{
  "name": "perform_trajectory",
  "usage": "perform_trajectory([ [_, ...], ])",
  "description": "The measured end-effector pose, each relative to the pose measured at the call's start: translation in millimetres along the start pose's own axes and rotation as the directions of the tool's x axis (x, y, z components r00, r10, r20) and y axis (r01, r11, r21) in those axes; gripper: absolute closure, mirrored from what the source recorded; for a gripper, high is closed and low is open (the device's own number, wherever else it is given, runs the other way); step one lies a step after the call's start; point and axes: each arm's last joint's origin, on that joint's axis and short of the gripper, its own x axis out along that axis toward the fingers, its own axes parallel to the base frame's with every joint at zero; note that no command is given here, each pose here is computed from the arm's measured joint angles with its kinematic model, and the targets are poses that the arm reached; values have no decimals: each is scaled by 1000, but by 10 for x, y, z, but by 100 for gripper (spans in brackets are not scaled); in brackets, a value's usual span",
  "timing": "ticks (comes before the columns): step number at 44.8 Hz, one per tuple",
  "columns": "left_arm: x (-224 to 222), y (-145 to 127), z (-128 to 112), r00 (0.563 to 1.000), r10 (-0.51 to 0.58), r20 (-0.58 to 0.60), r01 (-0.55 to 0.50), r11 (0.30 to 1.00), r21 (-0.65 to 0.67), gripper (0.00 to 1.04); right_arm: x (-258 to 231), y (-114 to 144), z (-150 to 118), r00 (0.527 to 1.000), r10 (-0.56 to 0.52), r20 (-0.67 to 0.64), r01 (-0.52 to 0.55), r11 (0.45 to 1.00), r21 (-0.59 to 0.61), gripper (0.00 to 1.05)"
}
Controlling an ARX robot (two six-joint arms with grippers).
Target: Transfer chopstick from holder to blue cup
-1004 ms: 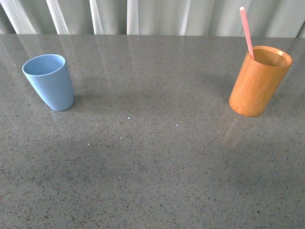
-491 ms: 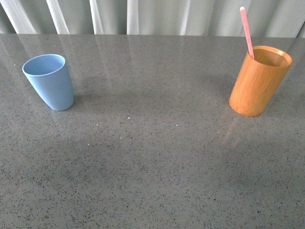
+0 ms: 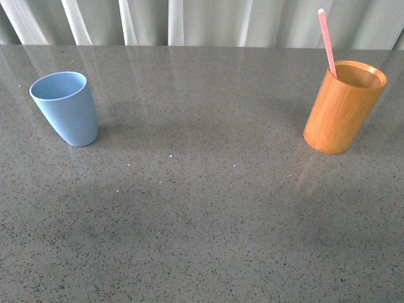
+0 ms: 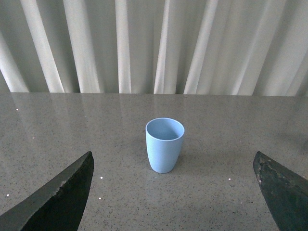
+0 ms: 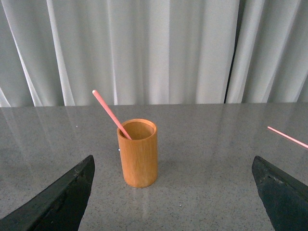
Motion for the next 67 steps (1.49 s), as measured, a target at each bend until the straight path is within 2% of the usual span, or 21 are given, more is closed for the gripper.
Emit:
perform_trajectory([
  [24,0,0,0,1000,0,0,0,1000,0,7,0,0,0,1000,0,0,0,1000,0,10],
  [25,4,-1,-7,1000,24,-16,-24,1000,7,7,0,0,1,1000,0,0,0,1000,0,10],
  [26,8,-2,-21,994,94,-64,-93,995,25,7,0,0,0,1000,0,0,0,1000,0,10],
  [28,33,25,-30,948,257,-190,-248,966,72,7,0,0,0,1000,0,0,0,1000,0,10],
  [29,48,43,-27,922,305,-236,-292,952,90,7,0,0,1,1000,-1,0,1,1000,0,10],
  [34,131,123,146,886,340,-314,-340,939,58,7,0,0,0,1000,0,0,0,1000,0,10],
  [39,234,205,388,870,369,-327,-376,925,44,7,0,0,0,1000,0,0,0,1000,0,10],
  [44,417,259,634,866,338,-369,-358,934,14,7,0,0,0,1000,0,0,0,1000,0,10],
  [49,663,307,825,842,306,-444,-356,934,-30,7,0,0,0,1000,0,0,0,1000,0,10],
  [59,1262,379,1099,812,232,-535,-325,942,-84,7,0,0,1,1000,0,0,0,1000,0,10],
  [63,1595,421,1144,799,202,-566,-319,941,-114,7,0,0,1,1000,0,0,0,1000,0,10],
  [67,1882,422,1092,768,158,-621,-312,938,-148,7,0,0,1,1000,0,0,0,1000,0,10],
])
